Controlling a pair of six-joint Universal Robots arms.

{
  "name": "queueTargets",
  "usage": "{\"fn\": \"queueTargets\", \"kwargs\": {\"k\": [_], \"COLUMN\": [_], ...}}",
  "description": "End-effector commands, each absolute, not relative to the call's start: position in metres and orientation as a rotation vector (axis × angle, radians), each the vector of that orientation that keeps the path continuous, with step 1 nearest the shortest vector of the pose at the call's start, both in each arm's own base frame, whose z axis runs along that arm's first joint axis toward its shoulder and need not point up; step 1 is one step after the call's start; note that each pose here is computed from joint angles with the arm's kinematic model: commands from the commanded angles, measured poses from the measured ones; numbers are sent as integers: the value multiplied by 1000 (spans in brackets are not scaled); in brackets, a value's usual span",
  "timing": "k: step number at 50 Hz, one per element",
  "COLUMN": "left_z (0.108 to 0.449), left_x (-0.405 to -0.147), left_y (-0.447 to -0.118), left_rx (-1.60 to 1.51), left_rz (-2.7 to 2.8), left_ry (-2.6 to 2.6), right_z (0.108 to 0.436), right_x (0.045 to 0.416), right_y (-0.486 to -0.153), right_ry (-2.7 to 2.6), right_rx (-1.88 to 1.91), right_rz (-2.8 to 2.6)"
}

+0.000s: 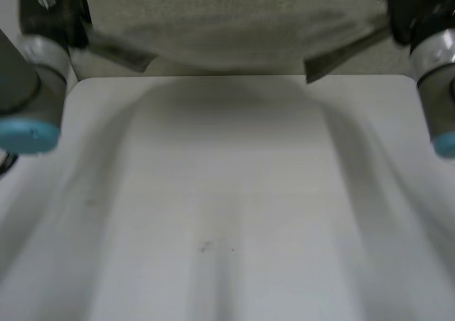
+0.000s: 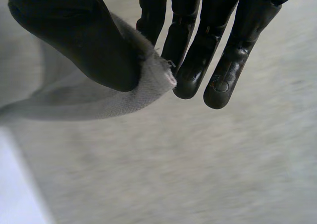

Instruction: Fold the towel.

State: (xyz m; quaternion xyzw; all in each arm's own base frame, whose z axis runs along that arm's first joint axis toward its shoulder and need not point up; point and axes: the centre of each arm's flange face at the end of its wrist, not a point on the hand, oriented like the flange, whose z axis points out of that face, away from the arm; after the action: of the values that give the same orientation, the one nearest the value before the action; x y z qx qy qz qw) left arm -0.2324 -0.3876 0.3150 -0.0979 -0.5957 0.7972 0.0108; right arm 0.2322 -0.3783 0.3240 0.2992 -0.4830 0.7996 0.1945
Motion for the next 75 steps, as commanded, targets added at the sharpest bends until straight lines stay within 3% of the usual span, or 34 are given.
{"fn": "queueTargets", "kwargs": {"k": [1,5,12,23,25,30,36,40,52,61,68,75], "left_z": [224,179,153,184,191,205,215,213,166,144,134,138], "left_x": [-230,-227,-216,-167,-162,-157,-154,-156,-191,-208,-215,-228], "left_y": [-379,-365,-335,-241,-230,-212,-231,-248,-342,-402,-420,-415], "left_rx": [-373,-410,-454,-587,-607,-658,-636,-629,-696,-658,-649,-666], "left_rz": [2304,2195,2057,1637,1582,1471,1586,1665,1838,1980,2014,2028], "left_ry": [-2095,-2211,-2359,-2774,-2811,-2840,-2734,-2685,-2527,-2510,-2485,-2436], "right_z": [239,185,158,206,222,233,233,211,157,141,132,136], "right_x": [232,233,227,173,161,148,145,144,186,213,223,223], "right_y": [-363,-345,-316,-257,-238,-231,-242,-272,-346,-385,-418,-414], "right_ry": [-1647,-1809,-1922,-2110,-2178,-2193,-2125,-2094,-2034,-1878,-1727,-1749], "right_rx": [1041,1187,1276,1357,1384,1395,1376,1344,1206,1184,1110,1062], "right_rz": [2130,2028,1897,1449,1319,1231,1274,1308,1450,1614,1744,1749]}}
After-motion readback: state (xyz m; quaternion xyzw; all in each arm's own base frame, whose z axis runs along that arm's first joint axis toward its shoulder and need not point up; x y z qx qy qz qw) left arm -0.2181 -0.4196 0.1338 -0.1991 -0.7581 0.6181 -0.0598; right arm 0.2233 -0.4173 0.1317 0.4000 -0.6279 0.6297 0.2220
